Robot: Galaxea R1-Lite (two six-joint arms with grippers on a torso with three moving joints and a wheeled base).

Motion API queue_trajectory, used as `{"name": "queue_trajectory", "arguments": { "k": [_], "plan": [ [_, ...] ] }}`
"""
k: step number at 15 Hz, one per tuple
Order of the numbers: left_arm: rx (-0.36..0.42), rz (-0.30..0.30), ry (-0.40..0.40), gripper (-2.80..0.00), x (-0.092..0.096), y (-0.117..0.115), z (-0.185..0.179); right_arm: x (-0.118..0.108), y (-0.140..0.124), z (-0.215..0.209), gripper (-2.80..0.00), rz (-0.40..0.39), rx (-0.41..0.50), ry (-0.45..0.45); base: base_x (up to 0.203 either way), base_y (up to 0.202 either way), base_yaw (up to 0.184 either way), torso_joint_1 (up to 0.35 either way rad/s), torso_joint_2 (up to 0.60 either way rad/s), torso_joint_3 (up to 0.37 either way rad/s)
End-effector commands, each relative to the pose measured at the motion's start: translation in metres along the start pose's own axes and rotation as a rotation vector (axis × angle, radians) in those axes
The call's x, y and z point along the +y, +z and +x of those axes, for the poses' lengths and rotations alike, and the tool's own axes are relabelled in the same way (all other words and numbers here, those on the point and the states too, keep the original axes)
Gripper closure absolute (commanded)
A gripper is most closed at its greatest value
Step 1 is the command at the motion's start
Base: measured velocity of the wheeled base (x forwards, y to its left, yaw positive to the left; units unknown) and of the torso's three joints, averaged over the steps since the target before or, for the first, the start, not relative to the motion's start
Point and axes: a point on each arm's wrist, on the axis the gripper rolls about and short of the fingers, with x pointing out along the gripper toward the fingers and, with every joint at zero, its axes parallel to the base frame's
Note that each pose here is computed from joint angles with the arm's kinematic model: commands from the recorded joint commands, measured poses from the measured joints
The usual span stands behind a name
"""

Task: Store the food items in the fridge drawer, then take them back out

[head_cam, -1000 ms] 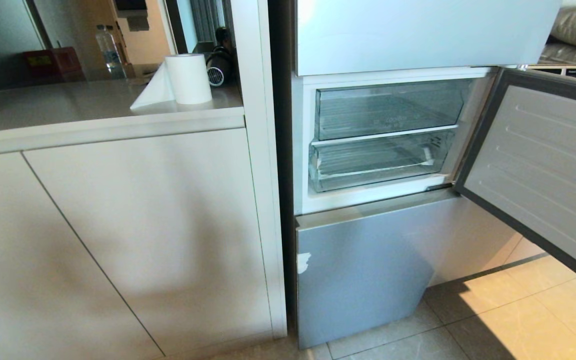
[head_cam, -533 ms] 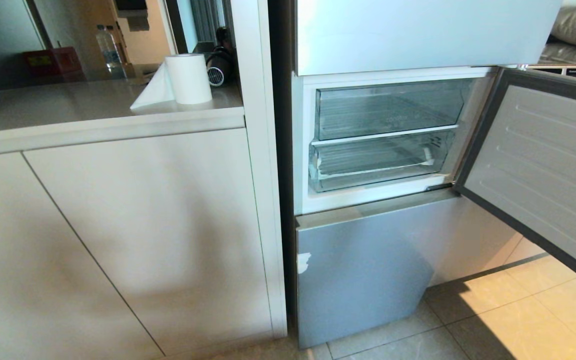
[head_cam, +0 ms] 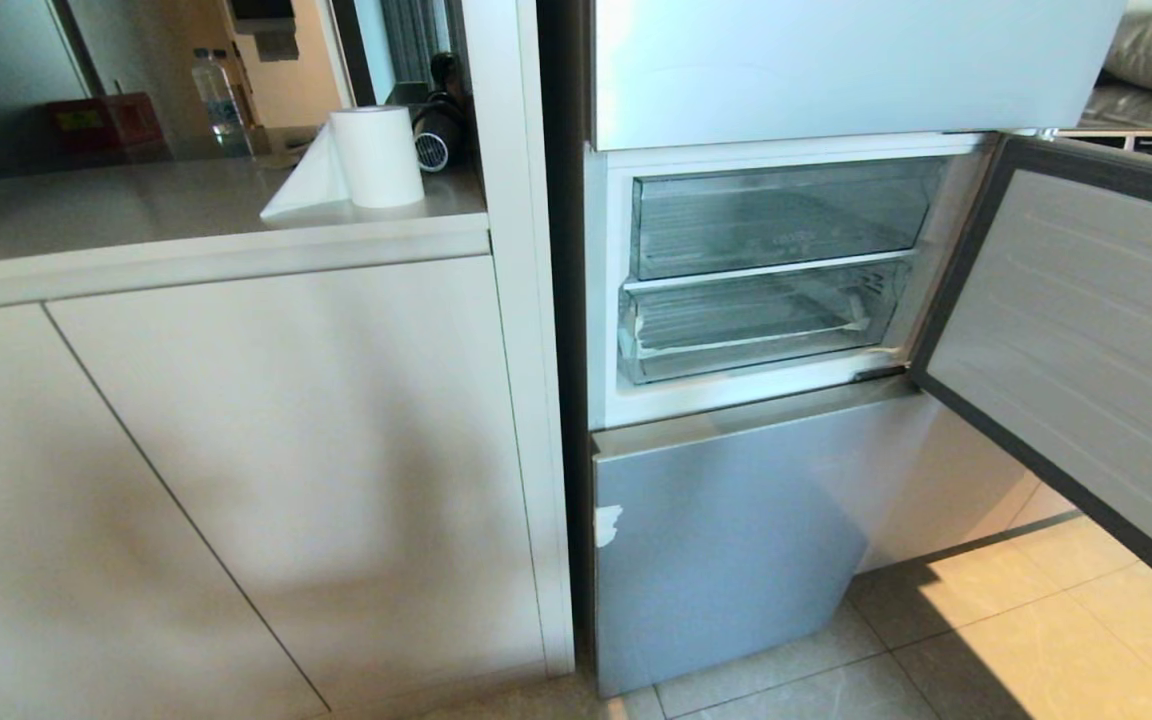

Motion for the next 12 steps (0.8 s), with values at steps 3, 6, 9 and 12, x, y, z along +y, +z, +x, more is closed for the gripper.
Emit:
{"name": "queue_trajectory", "arguments": {
  "k": [3, 6, 9, 12],
  "plan": [
    [0.001, 0.0, 0.0, 0.0, 0.0, 0.0, 0.0, 0.048, 0.02, -0.011, 0.0, -0.045, -0.043, 0.078, 0.0, 0.0, 0.0, 0.0, 0.0, 0.0],
    [0.0, 0.0, -0.001, 0.0, 0.0, 0.0, 0.0, 0.044, 0.053, -0.019, 0.0, -0.02, -0.151, 0.075, 0.0, 0.0, 0.0, 0.0, 0.0, 0.0],
    [0.0, 0.0, 0.0, 0.0, 0.0, 0.0, 0.0, 0.031, 0.051, -0.008, 0.0, -0.173, -0.439, -0.029, 0.0, 0.0, 0.0, 0.0, 0.0, 0.0],
    [0.0, 0.0, -0.001, 0.0, 0.0, 0.0, 0.0, 0.023, 0.015, 0.041, 0.0, -0.361, -0.503, -0.161, 0.0, 0.0, 0.0, 0.0, 0.0, 0.0]
  ]
}}
